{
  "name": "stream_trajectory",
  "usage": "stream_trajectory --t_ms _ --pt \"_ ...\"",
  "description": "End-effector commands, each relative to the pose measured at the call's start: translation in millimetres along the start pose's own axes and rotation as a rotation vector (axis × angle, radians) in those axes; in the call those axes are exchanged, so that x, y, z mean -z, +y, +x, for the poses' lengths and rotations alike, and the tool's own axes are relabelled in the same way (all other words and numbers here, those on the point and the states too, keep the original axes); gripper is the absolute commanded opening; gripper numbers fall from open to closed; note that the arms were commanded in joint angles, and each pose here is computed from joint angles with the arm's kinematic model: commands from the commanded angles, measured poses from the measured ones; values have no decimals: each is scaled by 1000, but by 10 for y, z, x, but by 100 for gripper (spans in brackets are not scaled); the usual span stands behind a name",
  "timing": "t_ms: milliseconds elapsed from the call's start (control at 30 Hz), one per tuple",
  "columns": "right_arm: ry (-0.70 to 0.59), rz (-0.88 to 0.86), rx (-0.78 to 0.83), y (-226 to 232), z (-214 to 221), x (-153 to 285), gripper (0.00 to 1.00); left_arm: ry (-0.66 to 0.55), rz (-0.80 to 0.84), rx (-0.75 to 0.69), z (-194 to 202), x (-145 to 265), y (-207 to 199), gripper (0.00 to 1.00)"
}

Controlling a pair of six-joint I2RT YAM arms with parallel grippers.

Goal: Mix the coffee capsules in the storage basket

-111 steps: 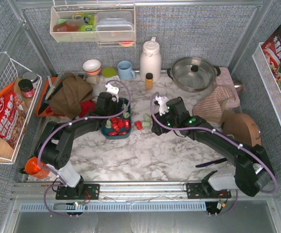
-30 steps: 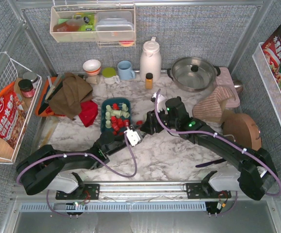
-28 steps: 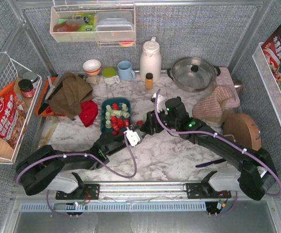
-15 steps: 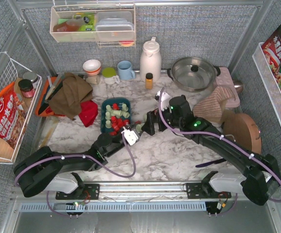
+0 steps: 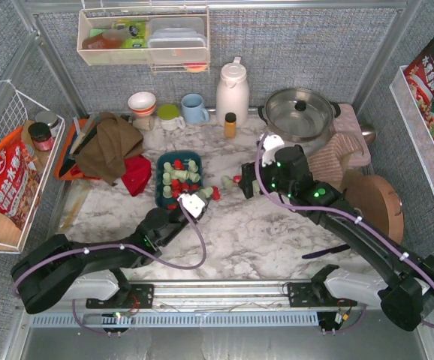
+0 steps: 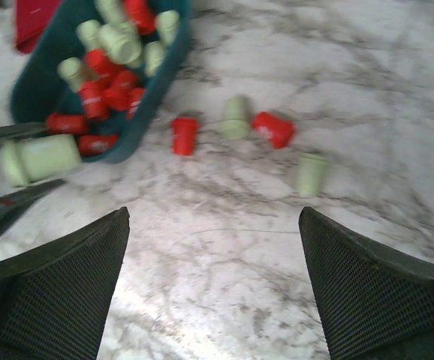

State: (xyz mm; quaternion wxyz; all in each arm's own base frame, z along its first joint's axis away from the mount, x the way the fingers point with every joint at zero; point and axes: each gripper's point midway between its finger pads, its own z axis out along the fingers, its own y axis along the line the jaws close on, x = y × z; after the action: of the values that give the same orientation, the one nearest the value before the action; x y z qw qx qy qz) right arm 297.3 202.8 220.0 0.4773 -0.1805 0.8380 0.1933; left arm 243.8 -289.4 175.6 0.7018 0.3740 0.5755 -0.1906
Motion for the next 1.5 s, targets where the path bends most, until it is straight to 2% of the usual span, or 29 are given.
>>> stream_trajectory --t_ms 0,67,100,200,300,367,467,567,833,933,1133,1300,1467 --pt "-46 295 -86 -564 25 102 99 133 -153 75 235 86 229 15" --pt "-81 410 -213 -814 96 165 99 184 -197 111 327 125 289 15" --pt "-97 412 -243 -859 116 166 99 209 -220 130 371 146 320 15" --pt "-123 422 -267 -936 148 173 99 305 -300 232 557 224 409 16" --pt "-107 450 -260 -989 208 145 99 394 -375 357 766 310 503 21" --pt "-69 413 -253 -931 265 66 98 432 -401 434 885 348 551 24" --pt "-12 307 -227 -771 347 -132 91 464 -432 528 1010 372 603 28" --pt "27 261 -217 -710 454 -337 86 496 -440 577 1107 342 624 32" --pt "137 336 -161 -920 752 -850 73 528 -528 627 1221 283 714 72" --pt "191 380 -131 -1032 890 -1005 71 514 -553 629 1175 306 765 98" --pt "287 419 -80 -1157 1142 -1228 65 452 -578 631 974 335 873 99" --pt "296 425 -64 -1198 1122 -1356 61 415 -672 680 916 428 988 99" --pt "322 429 -52 -1235 1212 -1414 55 350 -630 700 846 413 949 99"
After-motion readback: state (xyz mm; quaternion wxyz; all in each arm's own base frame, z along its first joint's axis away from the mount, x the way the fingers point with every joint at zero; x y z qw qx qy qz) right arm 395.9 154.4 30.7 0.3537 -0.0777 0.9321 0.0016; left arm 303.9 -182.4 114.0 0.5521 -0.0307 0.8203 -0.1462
